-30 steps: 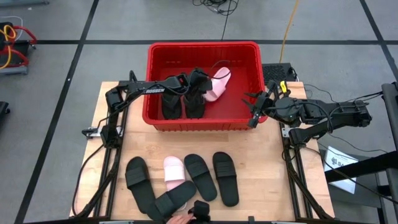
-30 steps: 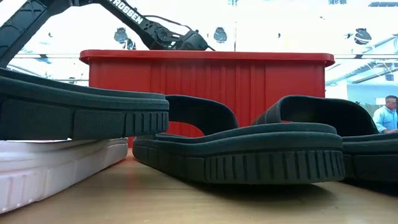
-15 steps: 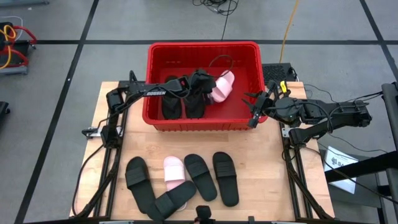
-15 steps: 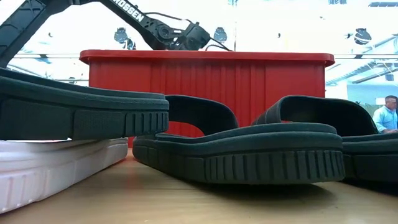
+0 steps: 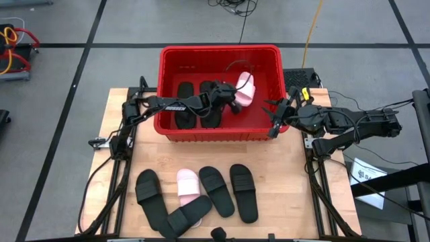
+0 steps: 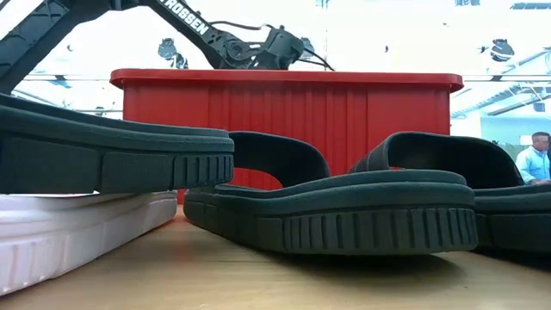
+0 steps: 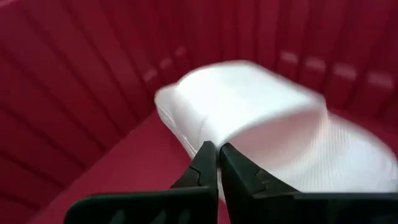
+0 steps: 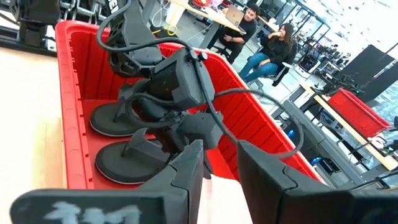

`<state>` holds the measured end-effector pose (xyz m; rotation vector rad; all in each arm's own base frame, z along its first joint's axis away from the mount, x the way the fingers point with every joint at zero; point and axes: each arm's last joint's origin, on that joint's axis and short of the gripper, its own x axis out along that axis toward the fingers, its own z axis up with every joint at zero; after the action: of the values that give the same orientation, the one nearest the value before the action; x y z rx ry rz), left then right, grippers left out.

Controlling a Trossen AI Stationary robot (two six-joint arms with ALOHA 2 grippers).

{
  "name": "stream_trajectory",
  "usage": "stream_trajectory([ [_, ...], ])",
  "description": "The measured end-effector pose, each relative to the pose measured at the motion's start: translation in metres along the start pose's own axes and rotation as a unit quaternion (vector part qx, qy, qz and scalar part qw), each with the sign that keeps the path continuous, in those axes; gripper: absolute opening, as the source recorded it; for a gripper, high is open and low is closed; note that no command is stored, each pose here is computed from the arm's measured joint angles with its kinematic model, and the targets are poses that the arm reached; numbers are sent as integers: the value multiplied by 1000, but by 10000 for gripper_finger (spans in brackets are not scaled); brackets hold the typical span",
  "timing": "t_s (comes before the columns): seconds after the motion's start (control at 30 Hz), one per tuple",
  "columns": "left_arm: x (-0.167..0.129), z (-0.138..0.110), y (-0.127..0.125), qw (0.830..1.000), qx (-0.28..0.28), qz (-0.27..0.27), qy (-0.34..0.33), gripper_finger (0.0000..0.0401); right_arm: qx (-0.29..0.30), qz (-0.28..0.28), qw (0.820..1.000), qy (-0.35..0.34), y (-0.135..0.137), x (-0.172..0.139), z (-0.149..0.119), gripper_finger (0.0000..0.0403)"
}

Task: Pick and place slides into bin
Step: Put the pink slide into the red bin

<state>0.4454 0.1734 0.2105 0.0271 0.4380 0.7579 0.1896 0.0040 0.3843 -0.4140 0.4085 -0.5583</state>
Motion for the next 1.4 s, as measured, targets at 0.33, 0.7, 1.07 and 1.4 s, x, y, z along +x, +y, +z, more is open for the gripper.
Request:
stream_trajectory([
  [0.33, 15, -22, -15, 993, -120, 6, 1, 0, 5, -1, 1000, -8, 0, 0, 2, 89],
  [0.7, 15, -30, -37, 990, -138, -19, -6, 3, -12, -3, 1000, -16, -1, 0, 4, 89],
  [1.07, 16, -29, -37, 982, -184, -38, -9, 64, -12, -3, 1000, -16, -1, 0, 4, 89],
  [1.4, 15, -29, -37, 981, -187, -56, -5, 131, -12, -3, 1000, -16, -1, 0, 4, 89],
])
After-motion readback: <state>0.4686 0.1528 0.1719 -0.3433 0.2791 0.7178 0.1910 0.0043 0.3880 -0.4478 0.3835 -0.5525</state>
